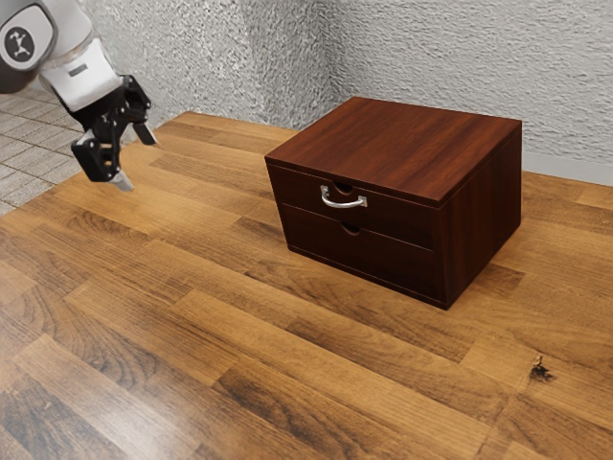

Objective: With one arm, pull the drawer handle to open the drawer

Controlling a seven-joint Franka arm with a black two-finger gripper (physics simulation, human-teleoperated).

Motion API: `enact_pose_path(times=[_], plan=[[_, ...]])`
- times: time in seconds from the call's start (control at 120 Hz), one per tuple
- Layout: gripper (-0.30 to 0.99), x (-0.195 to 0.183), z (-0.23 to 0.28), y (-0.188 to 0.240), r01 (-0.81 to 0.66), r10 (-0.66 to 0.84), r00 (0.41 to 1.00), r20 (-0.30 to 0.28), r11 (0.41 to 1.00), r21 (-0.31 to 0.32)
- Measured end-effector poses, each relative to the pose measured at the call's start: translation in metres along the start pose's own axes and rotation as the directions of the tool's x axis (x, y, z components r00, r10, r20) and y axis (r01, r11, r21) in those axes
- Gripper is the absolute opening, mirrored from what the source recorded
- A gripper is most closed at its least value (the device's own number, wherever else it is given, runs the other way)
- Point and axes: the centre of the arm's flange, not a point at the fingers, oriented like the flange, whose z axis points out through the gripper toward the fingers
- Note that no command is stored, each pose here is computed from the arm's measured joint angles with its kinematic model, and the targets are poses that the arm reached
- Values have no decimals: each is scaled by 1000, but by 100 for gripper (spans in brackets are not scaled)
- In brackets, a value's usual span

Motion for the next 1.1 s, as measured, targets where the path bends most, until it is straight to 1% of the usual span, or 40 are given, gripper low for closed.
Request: enact_pose_path(times=[0.133, 0.25, 0.358, 0.517, 0.608, 0.692, 0.783, 0.983, 1.1], plan=[[69, -22, -6, -3, -36, 35, 999, 13, 999, 19], [69, -41, 6, -6, -65, 64, 997, 47, 998, 24], [69, -53, 10, -13, -87, 83, 994, 64, 995, 52], [69, -70, -2, -21, -108, 99, 991, 85, 989, 105], [69, -80, -3, -26, -116, 105, 990, 97, 986, 122], [69, -87, 8, -34, -126, 112, 988, 108, 984, 127], [69, -83, 16, -41, -153, 137, 984, 115, 978, 142], [69, -44, 19, -50, -249, 232, 966, 112, 951, 182], [68, -45, 23, -50, -265, 246, 962, 117, 946, 186]])
